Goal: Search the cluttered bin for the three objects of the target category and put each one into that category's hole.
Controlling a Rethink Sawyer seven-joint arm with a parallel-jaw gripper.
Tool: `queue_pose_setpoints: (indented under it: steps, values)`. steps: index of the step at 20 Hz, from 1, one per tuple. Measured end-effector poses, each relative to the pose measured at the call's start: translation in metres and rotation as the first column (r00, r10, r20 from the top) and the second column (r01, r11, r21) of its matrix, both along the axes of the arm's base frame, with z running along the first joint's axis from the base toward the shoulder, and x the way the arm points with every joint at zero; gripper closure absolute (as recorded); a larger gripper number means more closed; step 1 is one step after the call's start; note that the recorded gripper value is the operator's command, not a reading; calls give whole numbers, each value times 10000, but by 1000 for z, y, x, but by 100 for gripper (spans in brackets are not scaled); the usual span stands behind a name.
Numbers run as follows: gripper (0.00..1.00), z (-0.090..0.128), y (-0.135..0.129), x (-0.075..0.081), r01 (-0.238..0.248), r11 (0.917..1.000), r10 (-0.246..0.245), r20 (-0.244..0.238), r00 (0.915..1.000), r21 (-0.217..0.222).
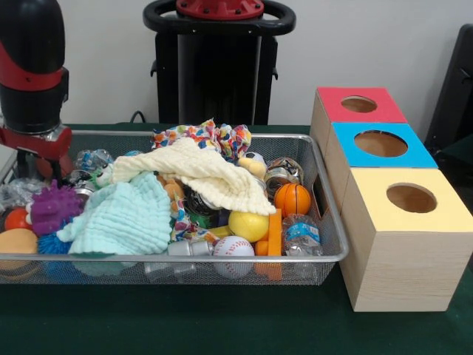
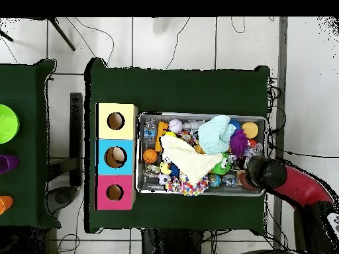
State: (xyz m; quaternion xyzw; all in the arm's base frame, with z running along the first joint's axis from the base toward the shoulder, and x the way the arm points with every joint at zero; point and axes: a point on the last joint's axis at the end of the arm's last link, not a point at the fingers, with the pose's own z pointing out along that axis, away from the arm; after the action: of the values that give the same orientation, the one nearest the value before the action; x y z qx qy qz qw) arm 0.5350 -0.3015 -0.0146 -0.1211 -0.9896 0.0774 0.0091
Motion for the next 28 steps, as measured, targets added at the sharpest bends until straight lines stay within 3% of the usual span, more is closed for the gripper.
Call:
queue_pose_setpoints:
  steps: [23,28]
  values:
    - [0,53,32,51,-632,9976,634,63,9980,-293]
    - [0,56,30,54,-566,9979,571,146,9983,-309]
